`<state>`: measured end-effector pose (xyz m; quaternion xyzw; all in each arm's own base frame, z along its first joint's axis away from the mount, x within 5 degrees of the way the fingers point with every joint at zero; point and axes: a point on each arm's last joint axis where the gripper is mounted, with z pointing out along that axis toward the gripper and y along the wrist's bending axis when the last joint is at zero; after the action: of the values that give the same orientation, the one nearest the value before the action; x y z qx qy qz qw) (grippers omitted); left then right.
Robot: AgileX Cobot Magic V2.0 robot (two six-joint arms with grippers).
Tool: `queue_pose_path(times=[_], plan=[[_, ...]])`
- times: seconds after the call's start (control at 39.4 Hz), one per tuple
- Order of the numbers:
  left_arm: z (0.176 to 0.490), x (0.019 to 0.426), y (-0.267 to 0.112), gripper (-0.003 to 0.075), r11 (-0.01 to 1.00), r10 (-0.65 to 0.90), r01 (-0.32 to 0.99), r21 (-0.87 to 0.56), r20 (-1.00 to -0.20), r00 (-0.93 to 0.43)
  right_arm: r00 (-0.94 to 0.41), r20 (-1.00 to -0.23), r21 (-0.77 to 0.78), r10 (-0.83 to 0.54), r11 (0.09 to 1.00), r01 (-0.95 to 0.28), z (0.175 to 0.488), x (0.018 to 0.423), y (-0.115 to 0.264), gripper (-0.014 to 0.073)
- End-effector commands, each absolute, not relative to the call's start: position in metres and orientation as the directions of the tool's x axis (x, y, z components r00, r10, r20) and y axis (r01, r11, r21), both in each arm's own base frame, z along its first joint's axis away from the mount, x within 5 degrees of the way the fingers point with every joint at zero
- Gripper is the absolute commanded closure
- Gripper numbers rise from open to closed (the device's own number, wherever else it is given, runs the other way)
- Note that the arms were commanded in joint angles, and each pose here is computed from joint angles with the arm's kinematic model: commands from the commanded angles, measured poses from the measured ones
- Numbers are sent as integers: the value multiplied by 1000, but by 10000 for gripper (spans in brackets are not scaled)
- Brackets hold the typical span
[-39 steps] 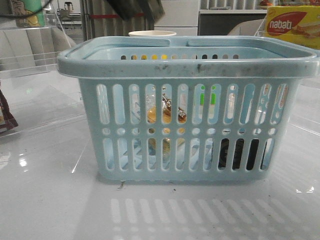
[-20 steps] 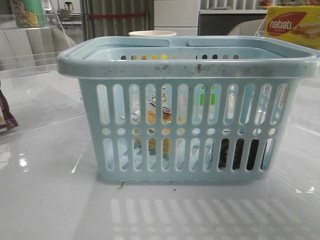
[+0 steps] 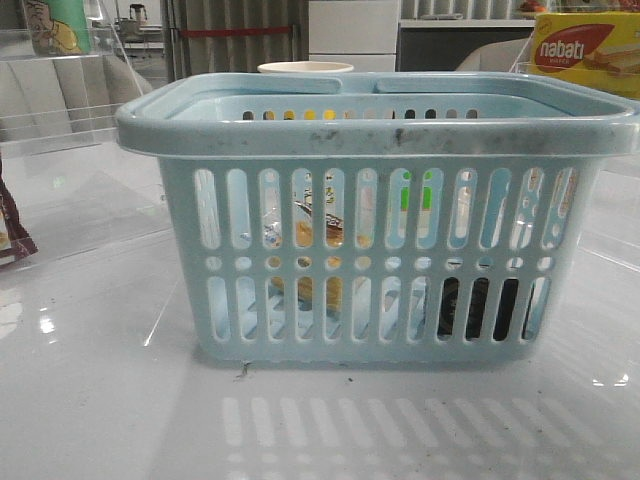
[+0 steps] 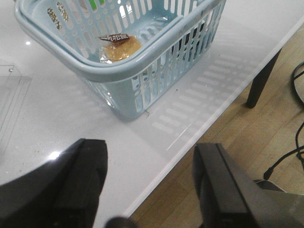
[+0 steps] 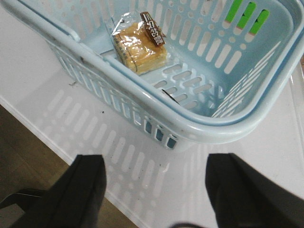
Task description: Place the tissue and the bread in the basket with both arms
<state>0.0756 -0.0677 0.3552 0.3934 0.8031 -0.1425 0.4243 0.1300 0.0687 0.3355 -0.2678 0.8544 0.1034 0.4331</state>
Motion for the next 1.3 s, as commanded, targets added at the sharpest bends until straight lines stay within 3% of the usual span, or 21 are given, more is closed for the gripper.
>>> queue_pose_path(times=[0.0,0.15,0.58,0.99,1.14,1.27], plan=[[359,76,-63,265,680,473,717,153,-839,-270,-408,-832,-114,-375,836,-537,348,132,67,44],[351,79,-57,265,746,441,652,139,-836,-326,-399,-840,-116,-367,841,-529,351,125,63,44],[348,82,-59,296,752,425,646,134,-847,-319,-413,-841,-93,-350,845,-527,355,104,54,51],[349,82,-59,617,753,418,644,135,-854,-309,-431,-831,-81,-352,843,-532,354,103,54,466],[350,83,-59,629,754,412,642,136,-860,-301,-431,-831,-81,-352,843,-532,354,103,54,541],[350,82,-59,630,754,414,644,134,-858,-305,-431,-831,-81,-352,843,-532,354,103,54,541]])
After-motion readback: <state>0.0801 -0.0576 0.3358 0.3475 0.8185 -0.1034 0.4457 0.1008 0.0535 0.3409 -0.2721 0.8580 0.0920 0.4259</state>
